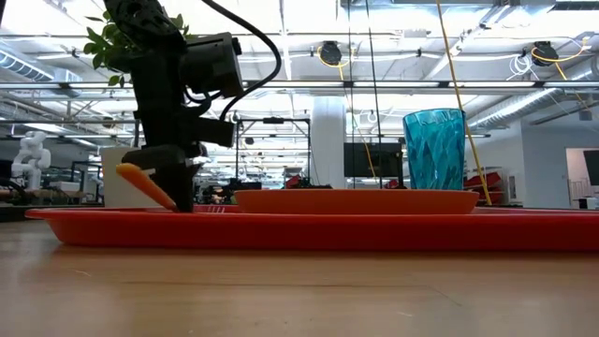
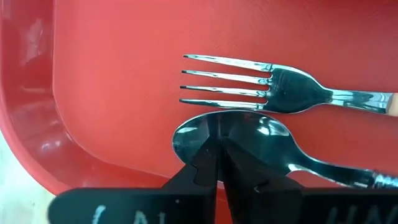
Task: Pick and place plate/cup/fork/spoon on tray
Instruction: Adjust the utensils on the red tray
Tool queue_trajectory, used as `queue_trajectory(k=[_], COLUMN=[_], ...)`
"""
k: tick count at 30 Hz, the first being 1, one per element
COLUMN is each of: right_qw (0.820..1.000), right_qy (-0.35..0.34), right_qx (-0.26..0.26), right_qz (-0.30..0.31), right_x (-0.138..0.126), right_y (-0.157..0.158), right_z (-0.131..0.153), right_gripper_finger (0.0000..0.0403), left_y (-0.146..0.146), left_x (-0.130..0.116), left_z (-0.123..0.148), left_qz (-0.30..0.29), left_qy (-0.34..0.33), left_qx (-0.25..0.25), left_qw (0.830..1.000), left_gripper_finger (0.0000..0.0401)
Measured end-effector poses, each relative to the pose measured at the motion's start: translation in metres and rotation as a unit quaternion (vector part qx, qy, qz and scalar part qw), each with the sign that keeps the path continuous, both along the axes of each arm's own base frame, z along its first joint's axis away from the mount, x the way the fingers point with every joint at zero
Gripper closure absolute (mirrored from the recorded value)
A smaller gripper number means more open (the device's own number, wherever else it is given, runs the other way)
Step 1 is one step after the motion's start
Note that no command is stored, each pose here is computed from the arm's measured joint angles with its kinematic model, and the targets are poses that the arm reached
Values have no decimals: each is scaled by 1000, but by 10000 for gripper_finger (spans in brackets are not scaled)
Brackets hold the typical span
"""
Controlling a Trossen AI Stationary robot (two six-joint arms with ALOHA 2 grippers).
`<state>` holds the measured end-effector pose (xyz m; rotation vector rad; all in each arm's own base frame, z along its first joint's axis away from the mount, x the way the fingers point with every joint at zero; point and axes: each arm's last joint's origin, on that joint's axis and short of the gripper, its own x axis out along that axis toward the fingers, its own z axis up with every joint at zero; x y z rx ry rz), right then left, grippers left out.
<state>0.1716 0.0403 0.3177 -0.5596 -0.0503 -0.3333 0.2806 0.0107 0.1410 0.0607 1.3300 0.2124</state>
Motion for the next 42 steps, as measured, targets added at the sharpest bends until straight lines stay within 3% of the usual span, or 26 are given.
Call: queue_trajectory(k=[9,42], right_qw=[1000,1000], right_qy=[0,-1], right_qx=[0,2], right_qz=[0,0], right_x=[0,0], right_y=[0,0], right_z=[0,0], right_gripper_finger=[403,403], left_y=[0,0], left_x=[-3,0], left_z=[0,0], left_qz=[10,-1], left_qy=[11,-2], left_qx=[-4,-2], left_qw=[1000,1000], left_gripper_finger=[355,354])
